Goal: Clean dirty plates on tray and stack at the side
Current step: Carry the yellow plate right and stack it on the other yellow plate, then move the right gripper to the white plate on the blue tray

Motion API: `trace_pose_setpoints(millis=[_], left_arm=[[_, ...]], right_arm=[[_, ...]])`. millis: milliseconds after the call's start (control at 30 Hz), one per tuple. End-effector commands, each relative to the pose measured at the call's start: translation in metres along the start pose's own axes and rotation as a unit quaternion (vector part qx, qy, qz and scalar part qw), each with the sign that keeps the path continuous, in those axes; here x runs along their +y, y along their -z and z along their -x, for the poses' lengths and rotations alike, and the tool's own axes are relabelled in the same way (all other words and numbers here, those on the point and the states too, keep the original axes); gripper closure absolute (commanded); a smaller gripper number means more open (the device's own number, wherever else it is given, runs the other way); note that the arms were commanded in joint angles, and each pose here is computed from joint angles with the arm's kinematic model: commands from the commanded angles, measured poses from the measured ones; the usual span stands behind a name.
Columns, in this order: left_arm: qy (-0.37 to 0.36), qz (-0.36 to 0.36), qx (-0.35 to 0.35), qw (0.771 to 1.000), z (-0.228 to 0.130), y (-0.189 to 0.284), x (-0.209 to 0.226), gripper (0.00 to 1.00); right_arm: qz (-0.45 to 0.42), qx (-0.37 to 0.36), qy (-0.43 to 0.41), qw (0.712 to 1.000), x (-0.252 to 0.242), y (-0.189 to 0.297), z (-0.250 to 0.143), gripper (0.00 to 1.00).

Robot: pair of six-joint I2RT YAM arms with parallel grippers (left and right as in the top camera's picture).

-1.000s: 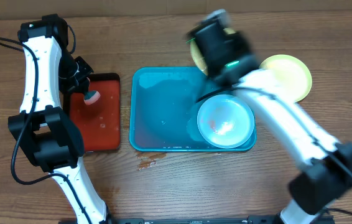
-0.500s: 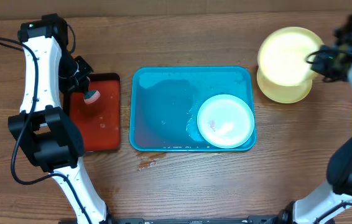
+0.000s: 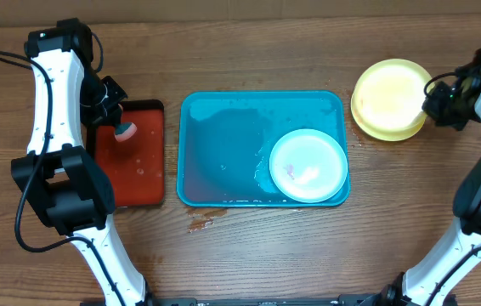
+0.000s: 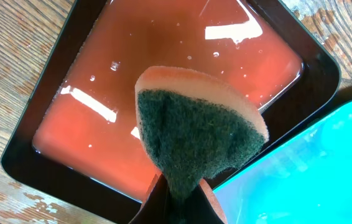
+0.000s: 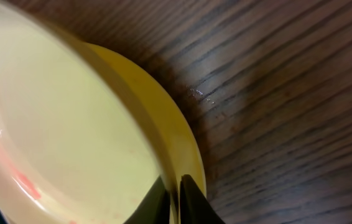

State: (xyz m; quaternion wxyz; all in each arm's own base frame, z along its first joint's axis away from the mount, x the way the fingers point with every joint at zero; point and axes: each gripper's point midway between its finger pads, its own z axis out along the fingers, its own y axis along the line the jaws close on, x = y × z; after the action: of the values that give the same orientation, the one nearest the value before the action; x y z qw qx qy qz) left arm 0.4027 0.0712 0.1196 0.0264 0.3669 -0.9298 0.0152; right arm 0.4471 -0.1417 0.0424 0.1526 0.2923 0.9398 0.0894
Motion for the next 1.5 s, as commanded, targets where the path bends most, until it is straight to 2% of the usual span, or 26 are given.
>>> trace_pose_setpoints(millis=[0,100,300,500,567,633,833,1033,1467], left_arm=[[0.004,-0.018,-0.019,1.0,0.001,0.017,-0.005,0.96],[0.004,-0.018,-0.019,1.0,0.001,0.017,-0.005,0.96],[0.004,-0.018,-0.019,1.0,0.001,0.017,-0.005,0.96],[0.004,-0.018,-0.02,1.0,0.001,0.017,-0.005,0.96],[0.004,-0.018,-0.02,1.0,0.001,0.017,-0.005,0.96],[0.004,-0.018,-0.02,1.0,0.001,0.017,-0.005,0.96],[0.0,-0.018,-0.02,1.0,-0.001,0.017,-0.007,0.96],[-0.004,-0.018,-0.021,1.0,-0.002,0.017,-0.01,0.96],[-0.004,-0.018,-0.02,1.0,-0.002,0.017,-0.01,0.96]], right_arm=[[0.012,0.005,0.002,1.0,0.005,-0.002,-0.003,0.76],[0.041,0.012,0.019,0.999,0.017,0.002,-0.005,0.62],[0.153,0.029,0.066,0.986,0.066,0.039,-0.013,0.59],[0.224,0.019,0.236,0.945,0.129,0.083,-0.045,0.52],[0.229,0.029,0.322,0.918,0.15,0.082,-0.069,0.46],[0.209,0.053,0.395,0.893,0.164,0.071,-0.097,0.36],[0.088,0.094,0.482,0.867,0.166,0.037,-0.143,0.34],[0.041,0.124,0.505,0.853,0.157,0.015,-0.175,0.33],[0.038,0.13,0.511,0.849,0.145,-0.005,-0.185,0.34]])
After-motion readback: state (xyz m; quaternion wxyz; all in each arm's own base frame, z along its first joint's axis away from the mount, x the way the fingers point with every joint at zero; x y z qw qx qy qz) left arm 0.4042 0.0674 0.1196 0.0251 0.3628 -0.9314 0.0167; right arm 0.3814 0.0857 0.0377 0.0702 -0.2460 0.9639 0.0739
